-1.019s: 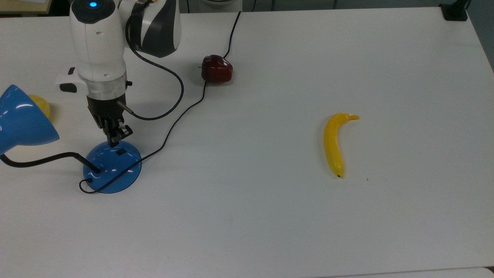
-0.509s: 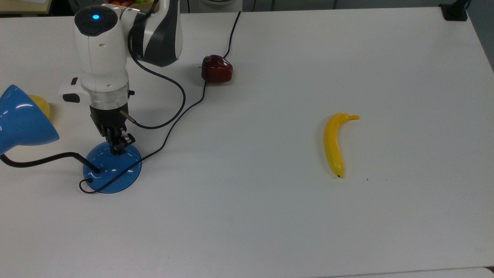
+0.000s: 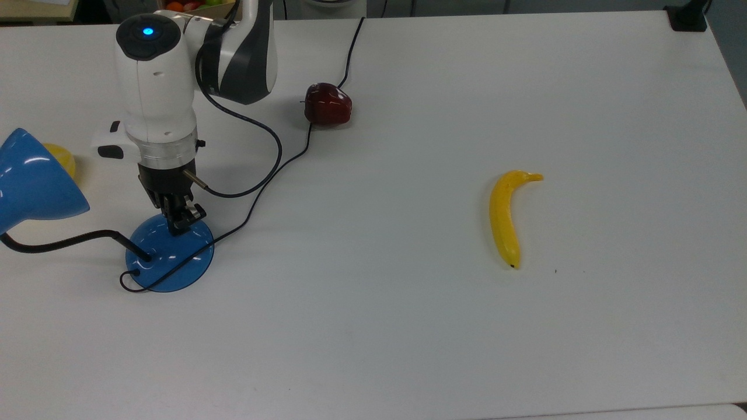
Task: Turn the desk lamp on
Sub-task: 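Lower the gripper onto the switch on the blue lamp base and press, then lift the gripper up away from the lamp base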
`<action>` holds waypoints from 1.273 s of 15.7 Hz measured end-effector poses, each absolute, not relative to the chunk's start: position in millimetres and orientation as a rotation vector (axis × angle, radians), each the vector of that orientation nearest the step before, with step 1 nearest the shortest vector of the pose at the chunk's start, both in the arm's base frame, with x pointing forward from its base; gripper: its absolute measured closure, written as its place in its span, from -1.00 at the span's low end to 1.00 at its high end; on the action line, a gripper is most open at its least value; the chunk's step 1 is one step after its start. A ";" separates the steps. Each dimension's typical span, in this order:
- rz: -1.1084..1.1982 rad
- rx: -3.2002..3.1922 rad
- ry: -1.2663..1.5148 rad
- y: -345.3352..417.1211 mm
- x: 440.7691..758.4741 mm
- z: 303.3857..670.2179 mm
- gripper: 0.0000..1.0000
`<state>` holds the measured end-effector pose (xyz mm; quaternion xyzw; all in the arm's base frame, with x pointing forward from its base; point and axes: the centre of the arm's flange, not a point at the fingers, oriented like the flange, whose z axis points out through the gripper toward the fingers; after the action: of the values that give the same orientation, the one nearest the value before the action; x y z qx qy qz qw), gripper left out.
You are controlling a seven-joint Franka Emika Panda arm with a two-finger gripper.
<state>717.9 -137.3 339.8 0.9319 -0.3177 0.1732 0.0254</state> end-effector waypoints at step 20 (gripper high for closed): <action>0.619 2.859 -0.979 -139.0 723.9 361.0 0.98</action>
<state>723.9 -139.0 361.0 0.9264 -0.3173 0.2006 0.0282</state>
